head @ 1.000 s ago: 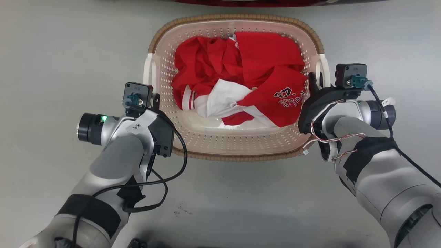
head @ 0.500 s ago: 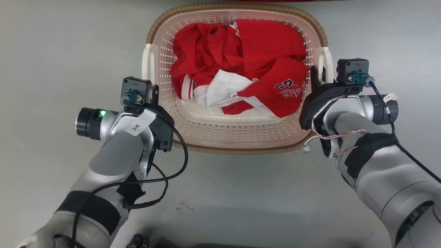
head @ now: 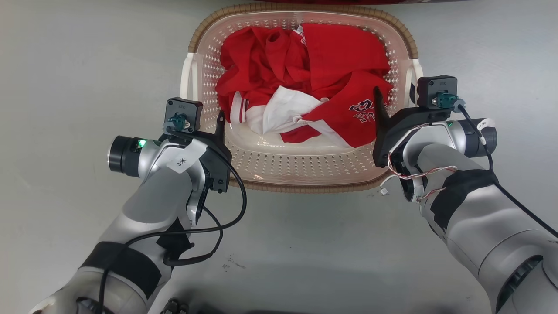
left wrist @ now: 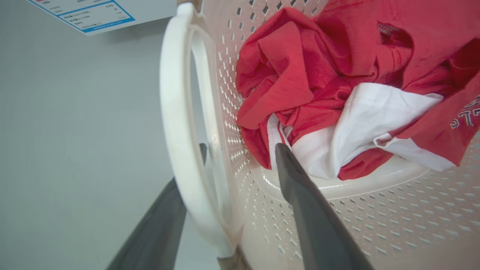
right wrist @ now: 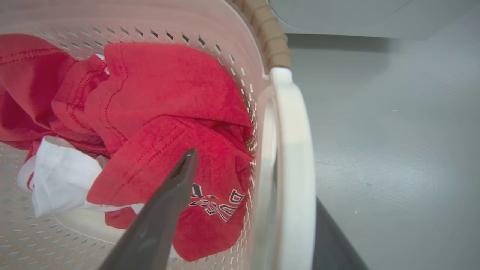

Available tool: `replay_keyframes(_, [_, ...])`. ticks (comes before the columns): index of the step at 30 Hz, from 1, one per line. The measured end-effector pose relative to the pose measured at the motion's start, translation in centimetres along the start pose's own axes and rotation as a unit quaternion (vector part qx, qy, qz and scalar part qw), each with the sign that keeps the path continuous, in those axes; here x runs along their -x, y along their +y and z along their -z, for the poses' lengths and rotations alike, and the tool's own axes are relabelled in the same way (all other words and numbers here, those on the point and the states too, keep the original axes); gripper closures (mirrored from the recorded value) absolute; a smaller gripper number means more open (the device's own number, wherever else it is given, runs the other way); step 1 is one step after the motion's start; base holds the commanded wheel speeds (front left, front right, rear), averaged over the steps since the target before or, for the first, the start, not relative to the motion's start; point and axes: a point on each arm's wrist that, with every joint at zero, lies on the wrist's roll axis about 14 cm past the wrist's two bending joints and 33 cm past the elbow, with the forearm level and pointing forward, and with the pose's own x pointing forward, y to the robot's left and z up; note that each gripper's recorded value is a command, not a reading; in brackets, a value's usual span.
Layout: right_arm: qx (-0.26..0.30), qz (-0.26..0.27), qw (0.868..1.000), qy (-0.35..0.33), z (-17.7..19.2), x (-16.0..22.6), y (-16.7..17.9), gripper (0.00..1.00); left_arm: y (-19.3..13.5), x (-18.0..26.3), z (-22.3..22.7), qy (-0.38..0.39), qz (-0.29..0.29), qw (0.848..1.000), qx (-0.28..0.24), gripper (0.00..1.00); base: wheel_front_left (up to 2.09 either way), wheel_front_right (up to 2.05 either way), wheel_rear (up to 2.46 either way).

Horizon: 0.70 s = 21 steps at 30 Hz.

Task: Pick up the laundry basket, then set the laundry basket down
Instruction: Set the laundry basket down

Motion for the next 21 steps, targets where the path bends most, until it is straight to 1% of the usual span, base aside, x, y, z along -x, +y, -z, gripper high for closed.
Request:
replay_keyframes(1, [0.001, -0.001, 1.0, -0.002, -0.1, 0.0, 0.1, 0.0, 0.0, 0.0, -0.1, -0.001, 0.0, 1.0, 0.0, 0.0, 0.0, 0.0, 0.0])
replay_keyframes(8, [0.012, 0.001, 1.0, -0.009, -0.7, 0.4, -0.1, 0.0, -0.1, 0.3, -0.6, -0.006, 0.0, 1.0, 0.003, 0.0, 0.0, 0.0, 0.0])
replay_keyframes(12, [0.017, 0.001, 1.0, -0.013, -1.1, 0.6, -0.1, 0.0, 0.0, 0.5, -0.9, -0.009, -0.005, 1.0, 0.013, 0.0, 0.0, 0.0, 0.0])
replay_keyframes(21, [0.02, 0.003, 1.0, -0.019, -1.7, 0.9, 0.0, 0.0, -0.1, 0.9, -1.3, -0.014, -0.004, 1.0, 0.012, 0.0, 0.0, 0.0, 0.0])
